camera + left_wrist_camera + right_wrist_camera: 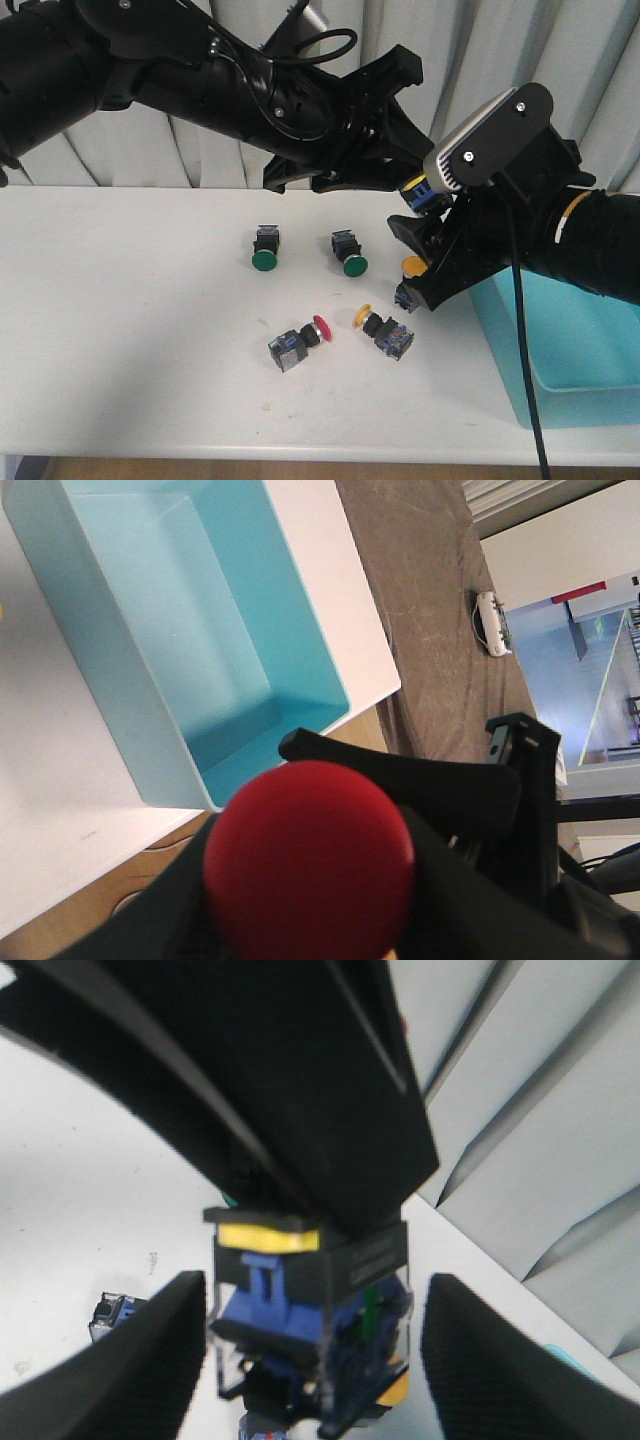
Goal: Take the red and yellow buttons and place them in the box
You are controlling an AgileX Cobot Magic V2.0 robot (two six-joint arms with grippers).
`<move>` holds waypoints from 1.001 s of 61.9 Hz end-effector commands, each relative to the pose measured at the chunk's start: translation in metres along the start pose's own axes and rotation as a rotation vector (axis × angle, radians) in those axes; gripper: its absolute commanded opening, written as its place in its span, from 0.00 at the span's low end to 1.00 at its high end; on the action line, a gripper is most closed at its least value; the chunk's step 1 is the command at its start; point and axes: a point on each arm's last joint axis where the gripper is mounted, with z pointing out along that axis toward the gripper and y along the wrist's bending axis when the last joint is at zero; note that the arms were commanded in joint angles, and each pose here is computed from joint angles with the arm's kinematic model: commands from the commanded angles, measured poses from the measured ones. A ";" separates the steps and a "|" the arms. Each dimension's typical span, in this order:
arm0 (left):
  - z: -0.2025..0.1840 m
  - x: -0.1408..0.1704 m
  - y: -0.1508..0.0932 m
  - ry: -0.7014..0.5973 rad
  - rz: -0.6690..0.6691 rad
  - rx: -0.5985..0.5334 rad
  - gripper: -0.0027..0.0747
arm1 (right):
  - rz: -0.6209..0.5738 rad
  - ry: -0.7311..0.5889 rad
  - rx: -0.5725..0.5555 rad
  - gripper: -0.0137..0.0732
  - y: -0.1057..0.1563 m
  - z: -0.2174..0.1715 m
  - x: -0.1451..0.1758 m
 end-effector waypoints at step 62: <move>-0.021 0.002 -0.028 -0.062 0.221 0.096 0.04 | -0.016 -0.184 0.078 0.15 -0.010 -0.011 -0.025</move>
